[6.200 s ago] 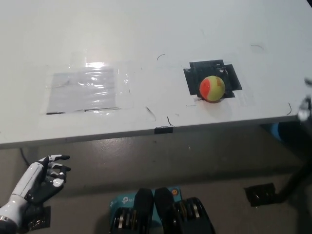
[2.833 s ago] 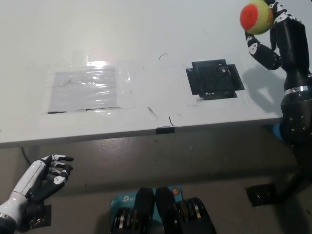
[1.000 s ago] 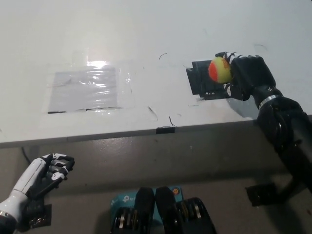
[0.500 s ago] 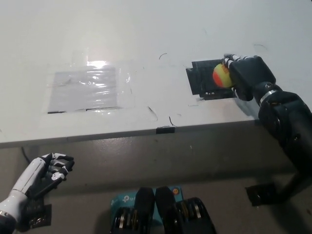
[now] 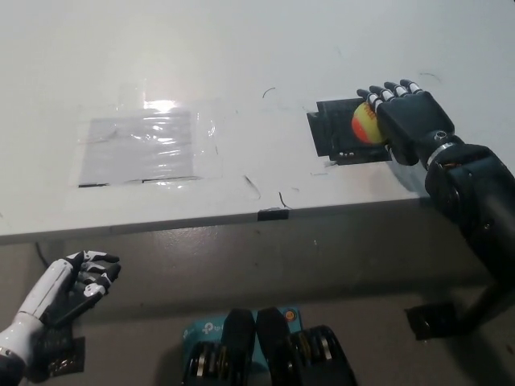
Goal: The robot uses right hand to squeeze a small tennis ball placed on the black area of the table
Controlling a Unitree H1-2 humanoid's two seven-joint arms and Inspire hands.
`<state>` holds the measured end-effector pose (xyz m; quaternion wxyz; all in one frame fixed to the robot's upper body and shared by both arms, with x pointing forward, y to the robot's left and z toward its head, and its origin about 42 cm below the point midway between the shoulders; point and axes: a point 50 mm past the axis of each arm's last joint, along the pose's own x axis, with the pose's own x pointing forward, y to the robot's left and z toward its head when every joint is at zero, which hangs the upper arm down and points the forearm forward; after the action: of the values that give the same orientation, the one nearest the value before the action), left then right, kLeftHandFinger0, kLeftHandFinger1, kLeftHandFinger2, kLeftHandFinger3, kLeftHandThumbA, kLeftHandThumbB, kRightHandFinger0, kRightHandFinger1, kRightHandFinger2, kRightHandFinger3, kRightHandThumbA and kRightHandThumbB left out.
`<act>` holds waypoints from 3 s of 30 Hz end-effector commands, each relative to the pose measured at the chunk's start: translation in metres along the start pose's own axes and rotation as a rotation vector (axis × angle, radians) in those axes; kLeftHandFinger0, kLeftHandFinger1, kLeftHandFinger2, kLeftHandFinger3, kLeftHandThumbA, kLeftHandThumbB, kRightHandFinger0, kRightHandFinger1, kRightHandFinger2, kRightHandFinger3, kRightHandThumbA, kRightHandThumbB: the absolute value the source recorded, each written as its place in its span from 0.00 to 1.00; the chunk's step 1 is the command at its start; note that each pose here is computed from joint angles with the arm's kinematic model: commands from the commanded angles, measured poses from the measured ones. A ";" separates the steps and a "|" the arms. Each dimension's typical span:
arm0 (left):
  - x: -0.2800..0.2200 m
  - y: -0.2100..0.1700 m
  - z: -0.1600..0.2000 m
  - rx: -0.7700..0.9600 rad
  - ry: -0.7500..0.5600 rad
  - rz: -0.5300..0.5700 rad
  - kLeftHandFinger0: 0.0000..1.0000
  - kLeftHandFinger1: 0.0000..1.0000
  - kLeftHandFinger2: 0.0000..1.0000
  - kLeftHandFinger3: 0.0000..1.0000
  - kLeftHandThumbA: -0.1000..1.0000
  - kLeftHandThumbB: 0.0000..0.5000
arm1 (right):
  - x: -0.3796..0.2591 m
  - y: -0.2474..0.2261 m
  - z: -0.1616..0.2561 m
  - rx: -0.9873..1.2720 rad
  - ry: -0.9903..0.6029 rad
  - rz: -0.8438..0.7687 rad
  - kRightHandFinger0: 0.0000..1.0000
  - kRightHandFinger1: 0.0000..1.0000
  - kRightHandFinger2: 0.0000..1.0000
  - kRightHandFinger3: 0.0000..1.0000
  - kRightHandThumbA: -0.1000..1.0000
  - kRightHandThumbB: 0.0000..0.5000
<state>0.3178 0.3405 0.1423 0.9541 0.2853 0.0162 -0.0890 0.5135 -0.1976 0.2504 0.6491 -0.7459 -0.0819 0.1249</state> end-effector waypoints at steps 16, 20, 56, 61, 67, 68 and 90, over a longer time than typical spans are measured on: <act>0.007 0.019 0.017 0.030 -0.069 0.022 0.43 0.50 0.59 0.68 0.70 0.00 | -0.005 0.032 0.014 -0.023 -0.108 0.175 1.00 1.00 1.00 1.00 0.27 0.90; 0.007 0.017 0.017 0.028 -0.071 0.017 0.42 0.49 0.58 0.67 0.73 0.02 | -0.002 0.053 0.022 -0.142 -0.068 0.269 1.00 1.00 1.00 1.00 0.49 1.00; 0.005 0.016 0.011 0.017 -0.048 0.034 0.45 0.50 0.59 0.69 0.74 0.01 | -0.009 -0.002 0.000 -0.125 0.008 0.213 1.00 1.00 1.00 1.00 1.00 1.00; 0.003 0.016 0.009 0.013 -0.046 0.038 0.45 0.50 0.59 0.69 0.76 0.03 | -0.011 -0.022 0.003 -0.077 -0.014 0.192 1.00 1.00 1.00 1.00 1.00 1.00; 0.002 0.016 0.007 0.005 -0.042 0.042 0.43 0.49 0.57 0.67 0.77 0.06 | -0.016 -0.035 0.007 -0.001 -0.038 0.128 1.00 1.00 1.00 1.00 1.00 1.00; 0.001 0.016 0.005 0.007 -0.044 0.042 0.43 0.50 0.58 0.67 0.78 0.08 | -0.017 -0.036 0.007 0.018 -0.042 0.120 1.00 1.00 1.00 1.00 1.00 1.00; -0.004 0.011 -0.001 -0.009 -0.012 0.040 0.41 0.48 0.56 0.64 0.80 0.19 | -0.144 -0.054 -0.042 0.646 0.086 -0.523 0.05 0.08 0.22 0.52 0.33 0.33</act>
<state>0.3113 0.3462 0.1365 0.9555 0.2818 0.0275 -0.0825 0.4258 -0.2397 0.2988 0.8066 -0.5767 -0.1108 0.0674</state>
